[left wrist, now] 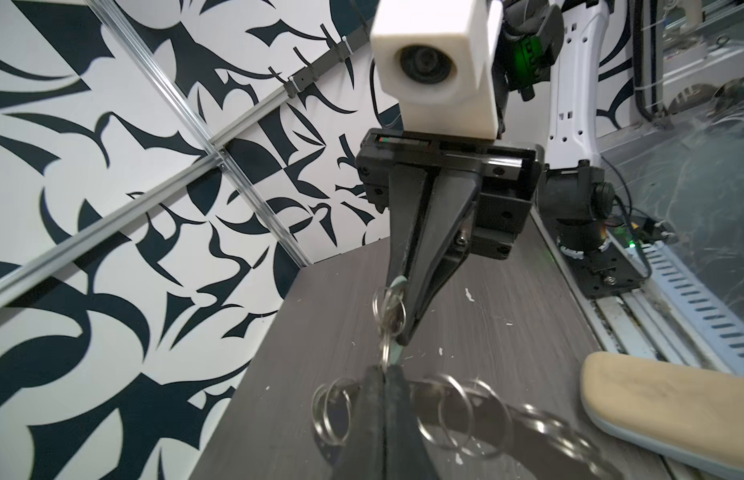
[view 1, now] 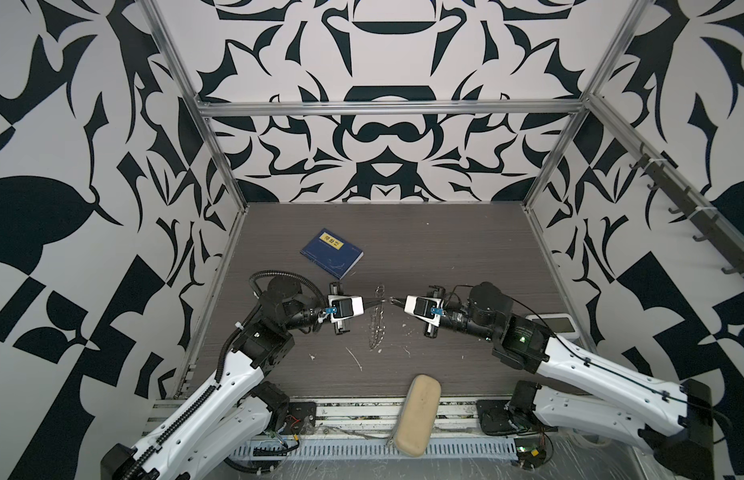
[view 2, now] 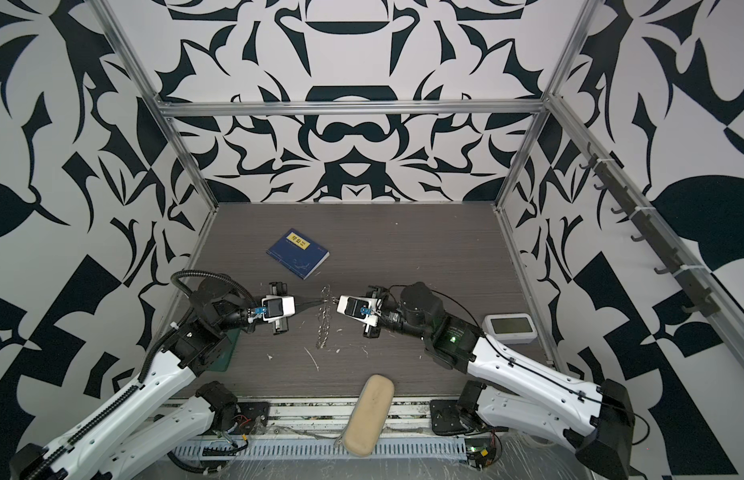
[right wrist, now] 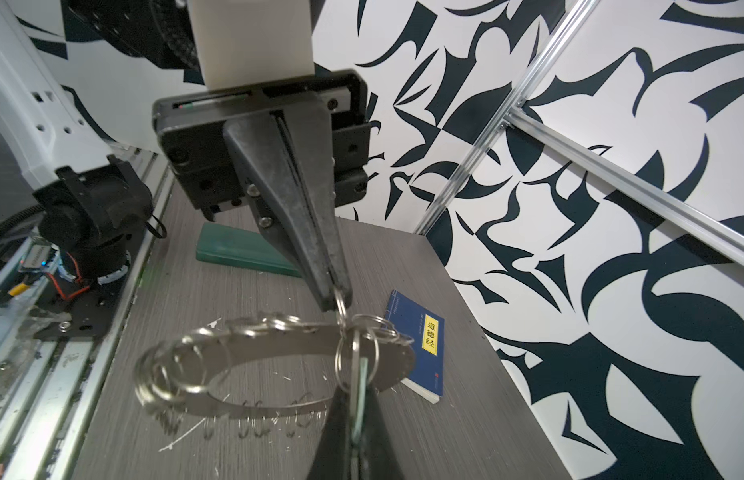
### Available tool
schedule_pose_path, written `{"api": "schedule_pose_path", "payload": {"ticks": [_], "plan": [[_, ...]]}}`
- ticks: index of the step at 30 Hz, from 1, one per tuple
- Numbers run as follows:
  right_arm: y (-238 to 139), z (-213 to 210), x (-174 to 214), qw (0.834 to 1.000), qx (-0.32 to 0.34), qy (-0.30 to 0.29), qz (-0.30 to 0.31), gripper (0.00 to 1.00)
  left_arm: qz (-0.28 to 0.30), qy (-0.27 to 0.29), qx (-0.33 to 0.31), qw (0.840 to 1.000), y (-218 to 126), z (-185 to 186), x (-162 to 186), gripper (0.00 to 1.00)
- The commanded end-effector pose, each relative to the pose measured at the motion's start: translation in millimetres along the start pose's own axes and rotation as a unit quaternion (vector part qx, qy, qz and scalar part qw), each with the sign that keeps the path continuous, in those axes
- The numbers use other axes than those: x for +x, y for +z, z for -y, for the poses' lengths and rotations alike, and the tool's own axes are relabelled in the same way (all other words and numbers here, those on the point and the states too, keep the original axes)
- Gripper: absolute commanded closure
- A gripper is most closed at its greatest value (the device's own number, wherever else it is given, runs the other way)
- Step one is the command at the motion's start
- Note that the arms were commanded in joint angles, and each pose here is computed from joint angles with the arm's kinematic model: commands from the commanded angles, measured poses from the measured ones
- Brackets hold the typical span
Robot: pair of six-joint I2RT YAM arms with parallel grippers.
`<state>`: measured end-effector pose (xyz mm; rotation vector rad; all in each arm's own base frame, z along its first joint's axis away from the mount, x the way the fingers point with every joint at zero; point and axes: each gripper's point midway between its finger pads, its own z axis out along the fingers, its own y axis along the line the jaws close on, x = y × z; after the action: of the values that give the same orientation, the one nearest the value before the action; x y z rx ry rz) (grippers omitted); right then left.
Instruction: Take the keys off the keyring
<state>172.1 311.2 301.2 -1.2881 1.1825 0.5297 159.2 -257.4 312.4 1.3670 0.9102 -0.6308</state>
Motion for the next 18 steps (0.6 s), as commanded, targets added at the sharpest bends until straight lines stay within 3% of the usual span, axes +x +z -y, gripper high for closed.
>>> {"api": "schedule_pose_path", "payload": {"ticks": [1,10,18], "plan": [[-2,16,-7,0.998,0.048,-0.036,0.006,1.00,0.017,0.107,-0.048,0.993,-3,-18,-12,1.00],[-6,42,10,0.986,0.136,-0.096,-0.029,1.00,-0.005,0.148,-0.065,0.987,3,-32,-6,1.00],[-4,74,17,0.956,0.210,-0.184,-0.086,1.00,-0.083,0.057,-0.115,0.988,20,-72,31,1.00]]}}
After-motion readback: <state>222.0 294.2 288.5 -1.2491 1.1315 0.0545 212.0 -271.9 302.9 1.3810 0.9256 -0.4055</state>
